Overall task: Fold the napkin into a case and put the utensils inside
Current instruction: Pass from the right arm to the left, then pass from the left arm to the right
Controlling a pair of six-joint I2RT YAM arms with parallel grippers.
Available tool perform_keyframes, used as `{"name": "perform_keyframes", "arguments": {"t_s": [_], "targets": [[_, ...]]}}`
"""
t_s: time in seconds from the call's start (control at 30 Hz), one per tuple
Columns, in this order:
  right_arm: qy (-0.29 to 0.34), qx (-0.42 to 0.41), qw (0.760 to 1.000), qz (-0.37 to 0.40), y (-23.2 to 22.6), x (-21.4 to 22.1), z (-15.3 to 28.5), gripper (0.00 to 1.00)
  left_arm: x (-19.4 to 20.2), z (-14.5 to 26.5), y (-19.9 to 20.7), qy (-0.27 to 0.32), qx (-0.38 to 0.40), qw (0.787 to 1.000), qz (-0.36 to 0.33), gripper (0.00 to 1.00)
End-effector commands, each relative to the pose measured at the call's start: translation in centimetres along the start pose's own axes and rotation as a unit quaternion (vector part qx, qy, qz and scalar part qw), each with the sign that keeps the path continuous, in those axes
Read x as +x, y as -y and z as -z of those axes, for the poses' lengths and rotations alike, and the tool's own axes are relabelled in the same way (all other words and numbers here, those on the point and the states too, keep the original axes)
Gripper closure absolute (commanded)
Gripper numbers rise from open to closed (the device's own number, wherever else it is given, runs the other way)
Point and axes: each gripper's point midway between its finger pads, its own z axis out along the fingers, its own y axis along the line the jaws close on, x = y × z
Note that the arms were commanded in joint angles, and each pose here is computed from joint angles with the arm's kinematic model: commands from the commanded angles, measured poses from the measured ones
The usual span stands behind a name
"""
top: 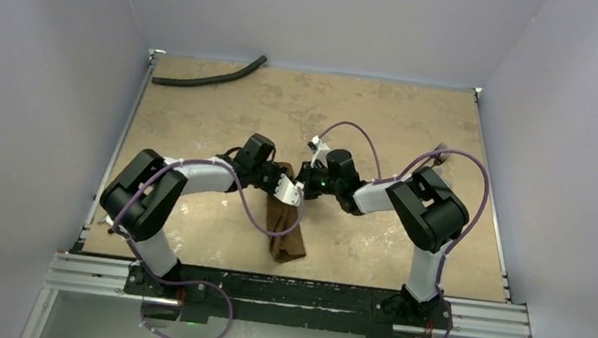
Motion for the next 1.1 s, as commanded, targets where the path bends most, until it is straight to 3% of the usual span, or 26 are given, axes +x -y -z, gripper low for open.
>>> {"name": "perform_keyframes", "arguments": {"t_s": [0.0, 0.17, 0.37, 0.53, 1.07], "targets": [[-0.051, 0.009, 0.999, 0.007, 1.4, 1.4, -0.1, 1.0, -1.3, 2.9, 1.6, 0.008, 0.074, 0.996, 0.047, 1.0], [-0.059, 0.032, 0.998, 0.001, 2.6, 1.0, -0.5, 1.0, -3.7, 6.2, 5.3, 0.041, 0.185, 0.981, 0.049, 1.0], [-0.056, 0.061, 0.997, -0.011, 3.7, 0.8, -1.0, 1.0, -10.6, 8.9, 10.7, 0.098, 0.288, 0.953, 0.007, 1.0], [-0.048, 0.077, 0.996, -0.018, 4.3, 0.5, -1.2, 1.0, -11.3, 9.2, 14.1, 0.098, 0.35, 0.931, -0.033, 1.0], [-0.05, 0.078, 0.995, -0.043, 4.8, 2.1, -1.5, 1.0, -12.8, 2.1, 11.0, 0.117, 0.272, 0.953, -0.066, 1.0]]}}
